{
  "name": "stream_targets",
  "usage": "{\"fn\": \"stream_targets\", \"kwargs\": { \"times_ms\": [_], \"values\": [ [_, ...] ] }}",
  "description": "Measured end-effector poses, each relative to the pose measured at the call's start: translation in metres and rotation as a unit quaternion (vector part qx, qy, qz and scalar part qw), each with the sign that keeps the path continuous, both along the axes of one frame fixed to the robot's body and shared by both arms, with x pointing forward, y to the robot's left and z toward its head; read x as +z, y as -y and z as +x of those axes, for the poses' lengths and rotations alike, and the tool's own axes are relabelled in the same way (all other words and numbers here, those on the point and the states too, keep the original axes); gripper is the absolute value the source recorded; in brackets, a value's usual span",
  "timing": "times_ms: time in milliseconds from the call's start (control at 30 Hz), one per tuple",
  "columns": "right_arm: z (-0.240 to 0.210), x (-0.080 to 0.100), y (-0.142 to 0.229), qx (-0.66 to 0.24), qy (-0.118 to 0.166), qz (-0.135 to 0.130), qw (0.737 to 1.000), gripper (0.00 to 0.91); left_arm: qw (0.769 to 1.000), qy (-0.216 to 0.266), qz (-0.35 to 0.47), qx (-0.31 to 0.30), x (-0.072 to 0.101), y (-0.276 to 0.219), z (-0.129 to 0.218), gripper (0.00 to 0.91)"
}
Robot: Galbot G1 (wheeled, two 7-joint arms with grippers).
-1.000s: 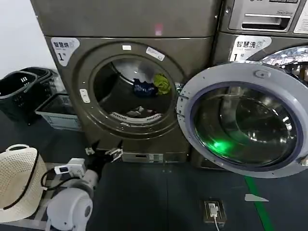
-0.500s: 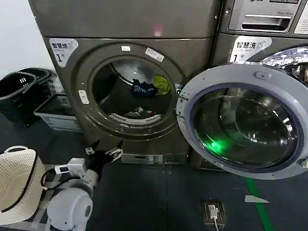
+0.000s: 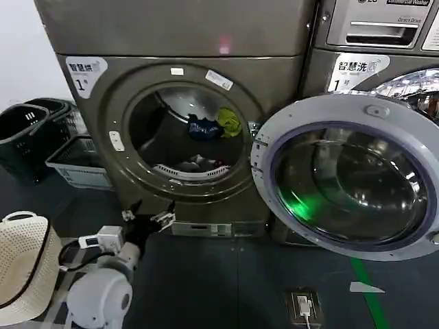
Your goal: Grasp the clothes from the dryer.
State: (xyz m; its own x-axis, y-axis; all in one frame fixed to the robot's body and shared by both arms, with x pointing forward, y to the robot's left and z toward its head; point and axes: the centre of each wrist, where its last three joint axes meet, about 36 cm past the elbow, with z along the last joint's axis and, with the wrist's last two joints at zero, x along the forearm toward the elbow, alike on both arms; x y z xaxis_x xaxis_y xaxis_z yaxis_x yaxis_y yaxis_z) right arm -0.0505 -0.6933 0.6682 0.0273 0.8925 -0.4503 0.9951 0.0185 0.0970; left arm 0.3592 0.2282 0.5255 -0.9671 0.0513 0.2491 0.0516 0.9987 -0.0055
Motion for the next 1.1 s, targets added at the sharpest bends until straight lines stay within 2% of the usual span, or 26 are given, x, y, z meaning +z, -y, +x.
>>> {"fn": "stream_targets", "kwargs": {
  "times_ms": [1100],
  "values": [
    [0.0012, -0.0022, 0.0000, 0.001, 0.001, 0.001, 1.000, 0.907, 1.000, -0.001, 0.000, 0.001, -0.0006, -0.0003, 0.0010, 0.907]
  ]
}}
